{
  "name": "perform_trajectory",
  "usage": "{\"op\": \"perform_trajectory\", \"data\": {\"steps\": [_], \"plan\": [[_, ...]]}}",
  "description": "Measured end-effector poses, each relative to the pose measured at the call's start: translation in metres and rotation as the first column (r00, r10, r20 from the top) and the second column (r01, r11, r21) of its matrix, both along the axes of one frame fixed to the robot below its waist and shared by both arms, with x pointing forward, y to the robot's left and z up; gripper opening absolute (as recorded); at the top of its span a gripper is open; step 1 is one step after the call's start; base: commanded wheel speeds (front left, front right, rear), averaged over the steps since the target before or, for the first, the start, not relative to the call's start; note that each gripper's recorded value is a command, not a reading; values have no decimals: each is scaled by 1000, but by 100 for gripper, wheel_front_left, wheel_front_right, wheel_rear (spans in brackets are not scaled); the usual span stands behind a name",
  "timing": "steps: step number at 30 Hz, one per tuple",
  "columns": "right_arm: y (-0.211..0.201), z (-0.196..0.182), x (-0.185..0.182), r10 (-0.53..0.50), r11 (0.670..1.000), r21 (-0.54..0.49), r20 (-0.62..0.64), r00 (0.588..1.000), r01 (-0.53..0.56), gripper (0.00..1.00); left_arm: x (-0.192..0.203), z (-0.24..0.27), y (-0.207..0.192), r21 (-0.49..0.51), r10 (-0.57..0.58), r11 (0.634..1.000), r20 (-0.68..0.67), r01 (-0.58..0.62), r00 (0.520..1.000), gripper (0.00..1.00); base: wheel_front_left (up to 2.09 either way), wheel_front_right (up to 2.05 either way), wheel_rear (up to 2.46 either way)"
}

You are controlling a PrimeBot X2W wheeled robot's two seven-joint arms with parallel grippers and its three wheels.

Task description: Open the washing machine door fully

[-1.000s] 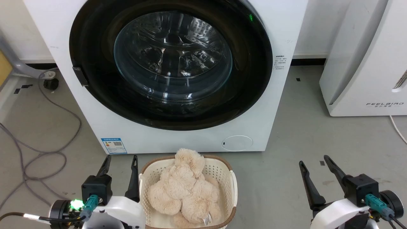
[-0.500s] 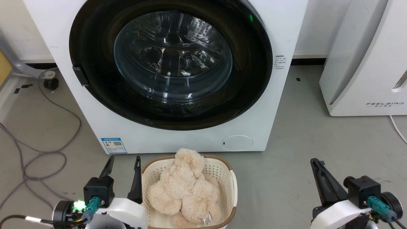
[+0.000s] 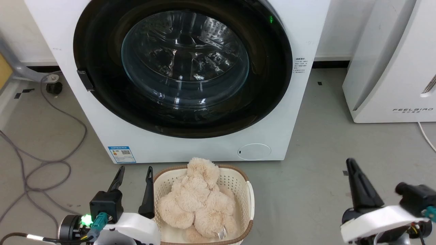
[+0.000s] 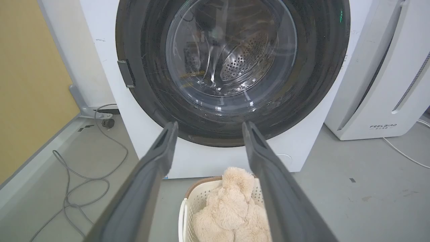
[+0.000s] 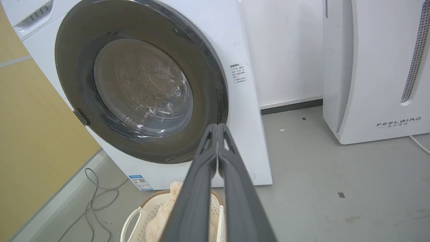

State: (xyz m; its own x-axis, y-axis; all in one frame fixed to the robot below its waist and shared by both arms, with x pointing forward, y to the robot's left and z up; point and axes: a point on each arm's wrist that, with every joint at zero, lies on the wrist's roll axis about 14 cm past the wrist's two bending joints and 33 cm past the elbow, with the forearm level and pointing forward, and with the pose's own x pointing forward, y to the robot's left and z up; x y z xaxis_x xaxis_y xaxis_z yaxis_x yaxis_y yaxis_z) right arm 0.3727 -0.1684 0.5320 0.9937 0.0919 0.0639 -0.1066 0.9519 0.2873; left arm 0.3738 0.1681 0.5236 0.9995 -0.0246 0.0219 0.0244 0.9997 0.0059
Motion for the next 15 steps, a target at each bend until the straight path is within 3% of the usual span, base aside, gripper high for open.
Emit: {"op": "perform_trajectory", "data": {"steps": [7, 15], "plan": [[-8, 17, 16, -26, 987, 159, 51, 998, 17, 0, 4, 0, -2, -13, -6, 1000, 8, 6, 1000, 100, 0, 0, 0], [-21, 29, 43, -57, 946, 324, 74, 996, 31, 0, 13, -1, -5, -23, -15, 1000, 13, 15, 1000, 100, 0, 0, 0]]}}
